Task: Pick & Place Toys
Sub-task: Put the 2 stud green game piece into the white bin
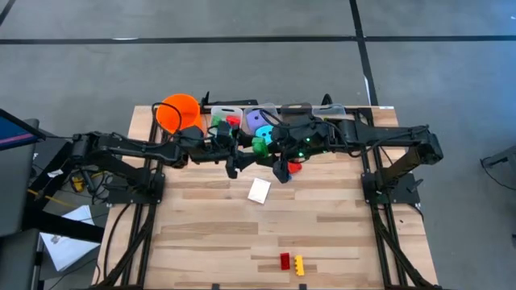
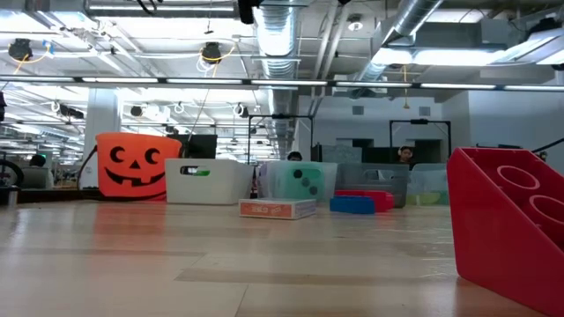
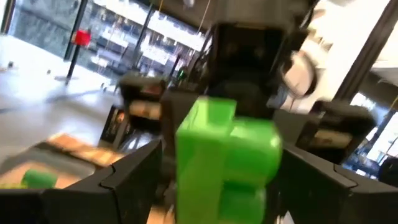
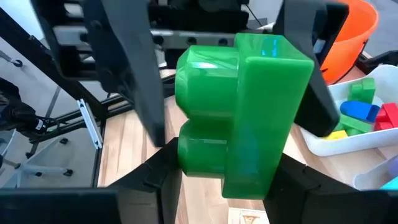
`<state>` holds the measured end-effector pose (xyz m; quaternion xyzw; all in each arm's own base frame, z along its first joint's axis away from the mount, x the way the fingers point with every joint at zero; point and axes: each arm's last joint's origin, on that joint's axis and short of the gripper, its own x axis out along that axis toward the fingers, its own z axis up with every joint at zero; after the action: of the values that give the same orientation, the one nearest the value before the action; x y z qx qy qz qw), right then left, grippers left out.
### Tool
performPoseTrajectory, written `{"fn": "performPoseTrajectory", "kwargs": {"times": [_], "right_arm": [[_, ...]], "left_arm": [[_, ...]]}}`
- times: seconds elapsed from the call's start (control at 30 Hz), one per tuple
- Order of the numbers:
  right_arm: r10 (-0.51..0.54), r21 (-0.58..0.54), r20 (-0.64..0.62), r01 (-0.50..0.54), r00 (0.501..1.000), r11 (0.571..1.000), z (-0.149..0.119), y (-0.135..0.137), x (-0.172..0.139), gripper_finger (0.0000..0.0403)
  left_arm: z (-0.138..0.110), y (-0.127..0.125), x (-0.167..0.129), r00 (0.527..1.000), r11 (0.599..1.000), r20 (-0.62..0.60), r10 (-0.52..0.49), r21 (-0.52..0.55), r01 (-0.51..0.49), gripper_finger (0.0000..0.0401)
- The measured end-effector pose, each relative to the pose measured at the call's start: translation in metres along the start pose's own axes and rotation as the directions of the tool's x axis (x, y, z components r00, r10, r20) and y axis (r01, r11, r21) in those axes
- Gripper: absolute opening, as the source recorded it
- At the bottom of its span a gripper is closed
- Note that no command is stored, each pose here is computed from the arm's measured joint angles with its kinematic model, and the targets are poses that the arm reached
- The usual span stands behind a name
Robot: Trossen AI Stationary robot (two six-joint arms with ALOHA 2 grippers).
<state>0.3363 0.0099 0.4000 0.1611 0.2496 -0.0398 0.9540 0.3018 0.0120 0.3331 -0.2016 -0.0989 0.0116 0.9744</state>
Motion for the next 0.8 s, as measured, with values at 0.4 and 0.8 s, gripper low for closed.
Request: {"fn": "performPoseTrajectory", "kwargs": {"times": [0.4, 0.8], "right_arm": [[0.02, 0.002, -0.012, -0.02, 1.0, 1.0, -0.0006, 0.0005, 0.0, 0.0163], [0.018, 0.002, -0.016, -0.018, 1.0, 1.0, -0.0013, 0.0003, 0.0005, 0.0194]], "left_arm": [[0.001, 0.0011, 0.0009, 1.0, 1.0, 0.021, 0.008, 0.0, -0.008, 0.0279], [0.0013, 0.0005, 0.0008, 1.0, 1.0, 0.019, 0.001, 0.009, -0.001, 0.0175]]}}
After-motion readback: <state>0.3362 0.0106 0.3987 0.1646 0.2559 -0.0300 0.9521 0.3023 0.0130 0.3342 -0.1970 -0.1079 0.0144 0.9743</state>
